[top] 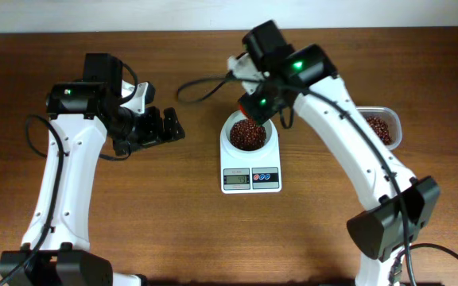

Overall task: Scoop item into bowl and weigh 50g on scale
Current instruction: 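Lower the scoop into the white bowl and pour beans with right gripper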

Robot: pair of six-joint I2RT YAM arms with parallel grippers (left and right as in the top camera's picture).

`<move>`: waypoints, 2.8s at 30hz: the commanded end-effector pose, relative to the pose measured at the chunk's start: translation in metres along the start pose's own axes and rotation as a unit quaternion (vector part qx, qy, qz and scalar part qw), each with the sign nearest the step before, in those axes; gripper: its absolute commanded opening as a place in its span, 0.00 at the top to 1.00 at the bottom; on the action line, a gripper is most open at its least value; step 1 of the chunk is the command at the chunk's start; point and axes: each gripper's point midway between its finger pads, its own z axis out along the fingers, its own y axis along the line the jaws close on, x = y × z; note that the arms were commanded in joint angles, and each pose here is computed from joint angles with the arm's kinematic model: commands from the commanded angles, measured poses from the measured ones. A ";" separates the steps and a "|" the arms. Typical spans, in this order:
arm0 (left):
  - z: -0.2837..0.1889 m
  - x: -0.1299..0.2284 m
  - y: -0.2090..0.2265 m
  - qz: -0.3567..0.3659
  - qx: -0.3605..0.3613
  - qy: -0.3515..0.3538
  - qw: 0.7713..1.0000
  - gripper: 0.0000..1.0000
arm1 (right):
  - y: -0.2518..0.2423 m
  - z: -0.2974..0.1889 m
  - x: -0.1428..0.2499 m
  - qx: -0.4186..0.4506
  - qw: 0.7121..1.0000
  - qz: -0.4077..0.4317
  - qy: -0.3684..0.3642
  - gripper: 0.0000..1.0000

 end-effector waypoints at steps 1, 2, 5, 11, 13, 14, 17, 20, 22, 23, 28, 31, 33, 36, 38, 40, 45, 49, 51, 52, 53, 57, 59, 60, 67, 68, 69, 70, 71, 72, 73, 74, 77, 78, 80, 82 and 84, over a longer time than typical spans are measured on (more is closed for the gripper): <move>0.003 0.000 -0.001 -0.001 0.003 0.005 1.000 0.01 | 0.001 -0.007 -0.008 0.016 0.998 -0.064 -0.012 0.95; 0.003 0.000 -0.001 -0.001 0.003 0.005 1.000 0.01 | 0.001 -0.007 -0.009 0.016 0.997 -0.067 -0.014 0.94; 0.003 0.000 -0.001 -0.001 0.003 0.005 1.000 0.01 | -0.009 -0.007 -0.008 0.045 0.997 -0.067 -0.008 0.91; 0.003 0.000 -0.001 -0.001 0.003 0.005 1.000 0.01 | -0.016 -0.008 -0.013 0.052 0.998 -0.032 -0.021 0.96; 0.003 0.000 -0.001 -0.001 0.003 0.005 1.000 0.01 | -0.029 -0.009 -0.014 0.047 0.998 0.015 -0.033 0.96; 0.003 0.000 -0.001 -0.001 0.003 0.005 1.000 0.01 | -0.034 -0.010 -0.014 0.044 0.998 0.032 -0.036 0.96; 0.003 0.000 -0.001 -0.002 0.003 0.005 1.000 0.01 | -0.069 -0.013 -0.003 0.042 0.992 0.114 -0.039 0.96; 0.003 0.000 -0.001 -0.001 0.003 0.005 1.000 0.01 | -0.108 -0.018 0.023 0.057 0.983 0.172 -0.020 0.96; 0.003 0.000 -0.001 -0.001 0.003 0.005 1.000 0.01 | -0.141 -0.025 0.055 0.074 0.973 0.217 0.008 0.96; 0.003 0.000 -0.001 -0.001 0.003 0.005 1.000 0.01 | -0.151 -0.028 0.066 0.077 0.969 0.232 0.016 0.96; 0.003 0.000 -0.001 -0.001 0.003 0.005 1.000 0.01 | -0.211 -0.045 0.136 0.097 0.929 0.353 0.050 0.96; 0.003 0.000 -0.001 -0.001 0.003 0.005 1.000 0.01 | -0.215 -0.047 0.139 0.062 0.924 0.377 0.032 0.96; 0.003 0.000 -0.001 -0.001 0.003 0.005 1.000 0.01 | -0.200 -0.046 0.120 -0.002 0.926 0.376 -0.001 0.96; 0.003 0.000 -0.001 -0.001 0.003 0.005 1.000 0.01 | -0.166 -0.040 0.080 -0.064 0.939 0.337 -0.038 0.96; 0.003 0.000 -0.001 -0.001 0.003 0.005 1.000 0.01 | -0.138 -0.033 0.055 -0.076 0.952 0.292 -0.044 0.96; 0.003 0.000 -0.001 -0.001 0.003 0.005 1.000 0.01 | -0.099 -0.024 0.026 -0.086 0.969 0.226 -0.050 0.96; 0.003 0.000 -0.001 -0.001 0.003 0.005 1.000 0.01 | -0.042 -0.009 -0.006 -0.047 0.989 0.134 -0.045 0.96; 0.003 0.000 -0.001 -0.001 0.003 0.005 1.000 0.01 | -0.025 0.020 -0.008 0.010 0.996 0.093 -0.007 0.96; 0.003 0.000 -0.001 -0.001 0.003 0.005 1.000 0.01 | -0.021 0.039 -0.003 0.006 0.996 0.090 0.015 0.96; 0.003 0.000 -0.001 -0.001 0.003 0.005 1.000 0.01 | -0.021 0.051 0.001 0.003 0.995 0.091 0.030 0.96; 0.003 0.000 -0.001 -0.001 0.003 0.005 1.000 0.01 | -0.021 0.057 0.004 0.002 0.995 0.092 0.038 0.96; 0.003 0.000 -0.001 -0.001 0.003 0.005 1.000 0.01 | -0.021 0.080 0.014 -0.003 0.993 0.094 0.069 0.96; 0.003 0.000 -0.001 -0.001 0.003 0.005 1.000 0.01 | -0.018 0.081 0.018 -0.009 0.992 0.095 0.076 0.96; 0.003 0.000 -0.001 -0.001 0.003 0.005 1.000 0.01 | -0.013 0.081 0.020 -0.023 0.992 0.097 0.081 0.96; 0.003 0.000 -0.001 -0.001 0.003 0.005 1.000 0.01 | 0.027 0.073 0.021 -0.138 0.980 0.112 0.087 0.96; 0.003 0.000 -0.001 -0.001 0.003 0.005 1.000 0.01 | 0.025 0.073 0.022 -0.138 0.980 0.113 0.088 0.96; 0.003 0.000 -0.001 -0.001 0.003 0.005 1.000 0.01 | 0.021 0.072 0.022 -0.136 0.980 0.118 0.087 0.96; 0.003 0.000 -0.001 -0.001 0.003 0.005 1.000 0.01 | 0.017 0.071 0.023 -0.135 0.980 0.122 0.085 0.96; 0.003 0.000 -0.001 -0.001 0.003 0.005 1.000 0.01 | 0.011 0.069 0.023 -0.133 0.979 0.127 0.082 0.96; 0.003 0.000 -0.001 -0.001 0.003 0.005 1.000 0.01 | 0.003 0.064 0.021 -0.133 0.979 0.137 0.074 0.96; 0.003 0.000 -0.001 -0.001 0.003 0.005 1.000 0.01 | -0.004 0.055 0.016 -0.151 0.976 0.150 0.055 0.96; 0.003 0.000 -0.001 -0.001 0.003 0.005 1.000 0.01 | -0.008 0.049 0.012 -0.163 0.973 0.157 0.043 0.96; 0.003 0.000 -0.001 -0.001 0.003 0.005 1.000 0.01 | -0.030 0.040 0.010 -0.163 0.970 0.179 0.024 0.96; 0.003 0.000 -0.001 -0.001 0.003 0.005 1.000 0.01 | -0.030 0.039 0.010 -0.168 0.969 0.181 0.022 0.96; 0.003 0.000 -0.001 -0.001 0.003 0.005 1.000 0.01 | -0.029 0.036 0.008 -0.185 0.965 0.186 0.014 0.96; 0.003 0.000 -0.001 -0.001 0.003 0.005 1.000 0.01 | -0.030 0.036 0.007 -0.184 0.965 0.186 0.014 0.96; 0.003 0.000 -0.001 -0.001 0.003 0.005 1.000 0.01 | -0.030 0.036 0.007 -0.184 0.966 0.183 0.012 0.96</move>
